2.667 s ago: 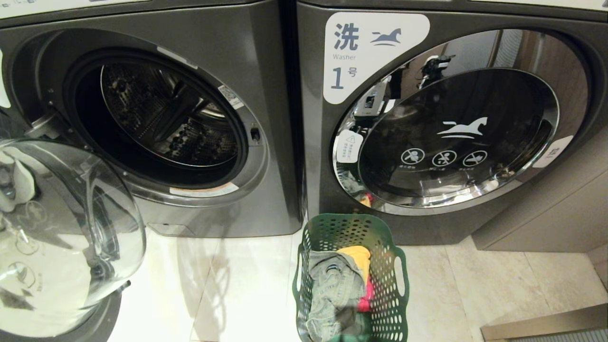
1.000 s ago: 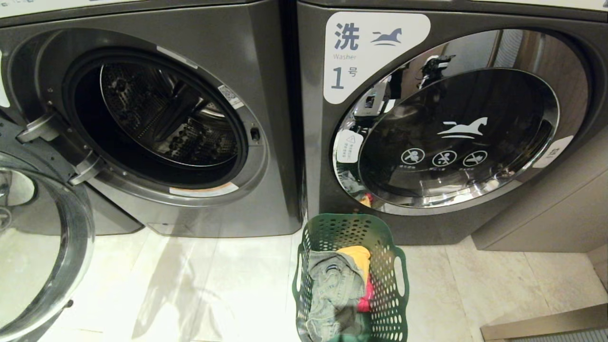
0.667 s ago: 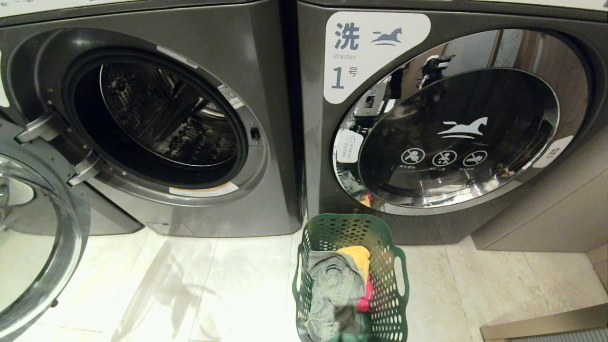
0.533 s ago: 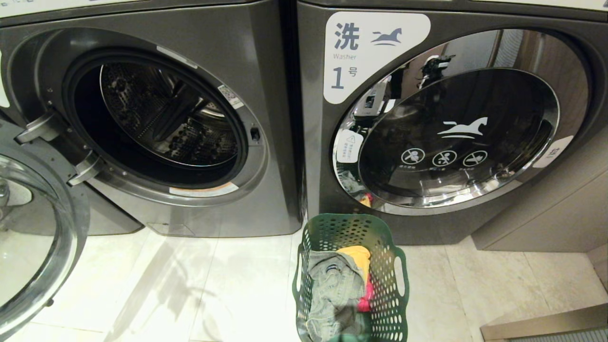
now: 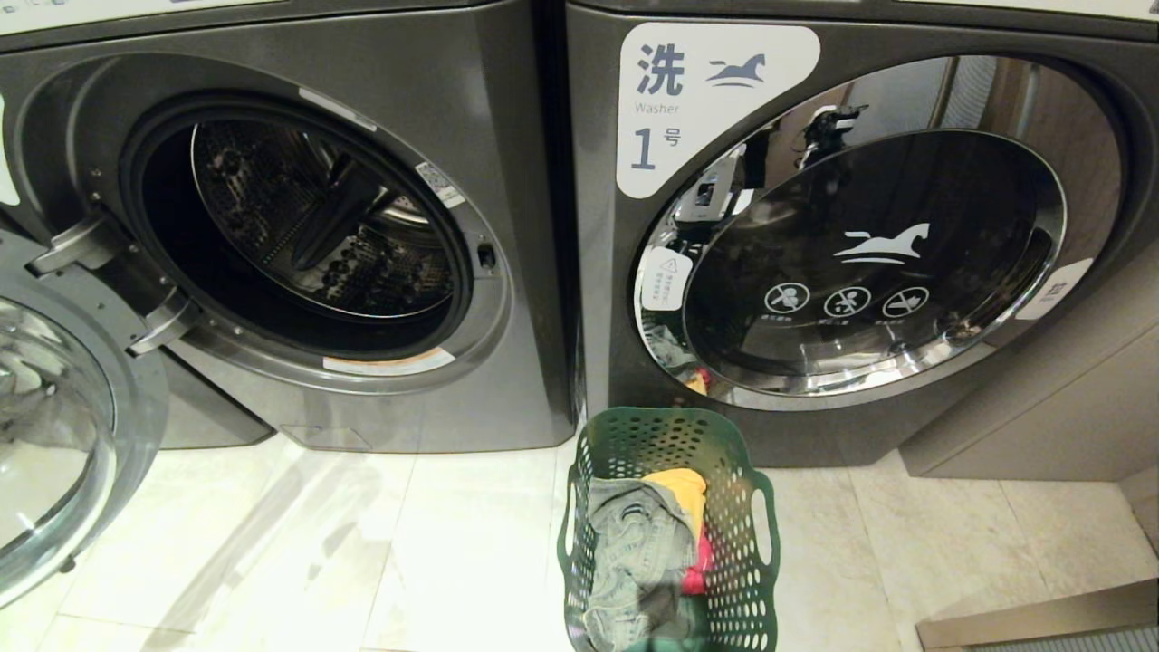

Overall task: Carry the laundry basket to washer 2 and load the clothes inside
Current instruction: Open the lid of the washing machine

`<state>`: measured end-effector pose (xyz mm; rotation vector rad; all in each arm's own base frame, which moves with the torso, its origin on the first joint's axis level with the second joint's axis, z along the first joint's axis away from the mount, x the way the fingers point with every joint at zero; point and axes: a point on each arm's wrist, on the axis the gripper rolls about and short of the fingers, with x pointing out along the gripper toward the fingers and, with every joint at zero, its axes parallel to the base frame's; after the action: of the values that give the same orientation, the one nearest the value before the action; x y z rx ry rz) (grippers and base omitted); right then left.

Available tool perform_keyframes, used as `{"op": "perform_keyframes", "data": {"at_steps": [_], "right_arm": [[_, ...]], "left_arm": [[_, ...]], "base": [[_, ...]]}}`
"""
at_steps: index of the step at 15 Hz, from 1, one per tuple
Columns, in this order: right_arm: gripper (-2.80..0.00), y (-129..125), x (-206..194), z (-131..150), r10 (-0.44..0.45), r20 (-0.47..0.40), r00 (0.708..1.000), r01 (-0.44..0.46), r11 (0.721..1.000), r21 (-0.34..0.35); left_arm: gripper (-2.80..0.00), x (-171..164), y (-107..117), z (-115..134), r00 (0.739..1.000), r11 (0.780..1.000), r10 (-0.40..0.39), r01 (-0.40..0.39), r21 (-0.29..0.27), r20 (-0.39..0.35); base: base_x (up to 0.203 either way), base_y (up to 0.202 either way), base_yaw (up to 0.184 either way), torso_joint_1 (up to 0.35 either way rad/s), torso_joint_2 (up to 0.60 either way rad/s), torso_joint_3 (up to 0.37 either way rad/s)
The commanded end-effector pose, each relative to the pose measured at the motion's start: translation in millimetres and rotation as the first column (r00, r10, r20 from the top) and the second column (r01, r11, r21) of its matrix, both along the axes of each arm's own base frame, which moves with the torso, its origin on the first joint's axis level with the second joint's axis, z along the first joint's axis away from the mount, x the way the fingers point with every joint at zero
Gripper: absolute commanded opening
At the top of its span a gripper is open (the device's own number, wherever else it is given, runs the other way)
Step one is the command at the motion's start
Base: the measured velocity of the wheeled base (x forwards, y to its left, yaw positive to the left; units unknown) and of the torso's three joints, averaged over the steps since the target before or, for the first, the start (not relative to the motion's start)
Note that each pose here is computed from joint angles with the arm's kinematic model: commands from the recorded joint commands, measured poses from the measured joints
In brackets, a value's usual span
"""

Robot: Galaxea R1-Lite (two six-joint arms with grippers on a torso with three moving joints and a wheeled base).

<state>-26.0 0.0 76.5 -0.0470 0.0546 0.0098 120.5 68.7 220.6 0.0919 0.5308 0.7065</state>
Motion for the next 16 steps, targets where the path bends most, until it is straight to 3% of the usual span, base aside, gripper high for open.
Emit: {"op": "perform_keyframes", "data": {"at_steps": [1,3,5,7,9,11,13,14,16], "right_arm": [[-2.8,0.0,0.0,0.0,-0.001,0.0,1.0,0.001,1.0,-0.001],[-2.8,0.0,0.0,0.0,0.001,0.0,1.0,-0.001,1.0,-0.001],[-2.8,0.0,0.0,0.0,0.001,0.0,1.0,-0.001,1.0,-0.001],[-2.8,0.0,0.0,0.0,0.001,0.0,1.0,-0.001,1.0,-0.001],[-2.8,0.0,-0.1,0.3,0.001,0.001,1.0,-0.001,1.0,-0.001],[-2.8,0.0,0.0,0.0,0.001,-0.001,1.0,-0.001,1.0,0.001],[-2.8,0.0,-0.1,0.4,0.001,0.0,1.0,-0.001,1.0,0.003],[-2.8,0.0,0.1,0.0,0.0,-0.002,1.0,0.0,1.0,0.004],[-2.8,0.0,-0.1,0.4,0.0,0.001,1.0,0.0,1.0,0.004]], "left_arm": [[-2.8,-30.9,-23.7,-12.2,0.981,0.983,-0.179,0.181,-0.027,0.078],[-2.8,-44.7,-39.5,-37.9,0.929,0.928,-0.359,0.366,-0.073,0.095],[-2.8,-61.1,-55.8,-63.2,0.852,0.855,-0.507,0.517,-0.049,0.132],[-2.8,-83.8,-64.0,-86.2,0.796,0.809,-0.577,0.588,-0.003,0.183],[-2.8,-105.2,-67.8,-113.5,0.767,0.792,-0.6,0.61,0.034,0.227],[-2.8,-119.4,-69.6,-127.9,0.753,0.792,-0.596,0.608,0.052,0.278],[-2.8,-120.6,-69.1,-139.0,0.785,0.811,-0.562,0.585,-0.013,0.261],[-2.8,-120.9,-69.0,-141.3,0.782,0.803,-0.577,0.596,-0.013,0.235],[-2.8,-121.3,-69.5,-142.1,0.751,0.77,-0.624,0.638,0.006,0.215]], "base": [[0.0,0.0,0.0,0.0,0.0,0.0],[0.0,0.0,0.0,0.0,0.0,0.0],[0.0,0.0,0.0,0.0,0.0,0.0],[0.0,0.0,0.0,0.0,0.0,0.0],[0.0,0.0,0.0,0.0,0.0,0.0],[0.0,0.0,0.0,0.0,0.0,0.0],[0.0,0.0,0.0,0.0,0.0,0.0],[0.0,0.0,0.0,0.0,0.0,0.0],[0.0,0.0,0.0,0.0,0.0,0.0]]}}
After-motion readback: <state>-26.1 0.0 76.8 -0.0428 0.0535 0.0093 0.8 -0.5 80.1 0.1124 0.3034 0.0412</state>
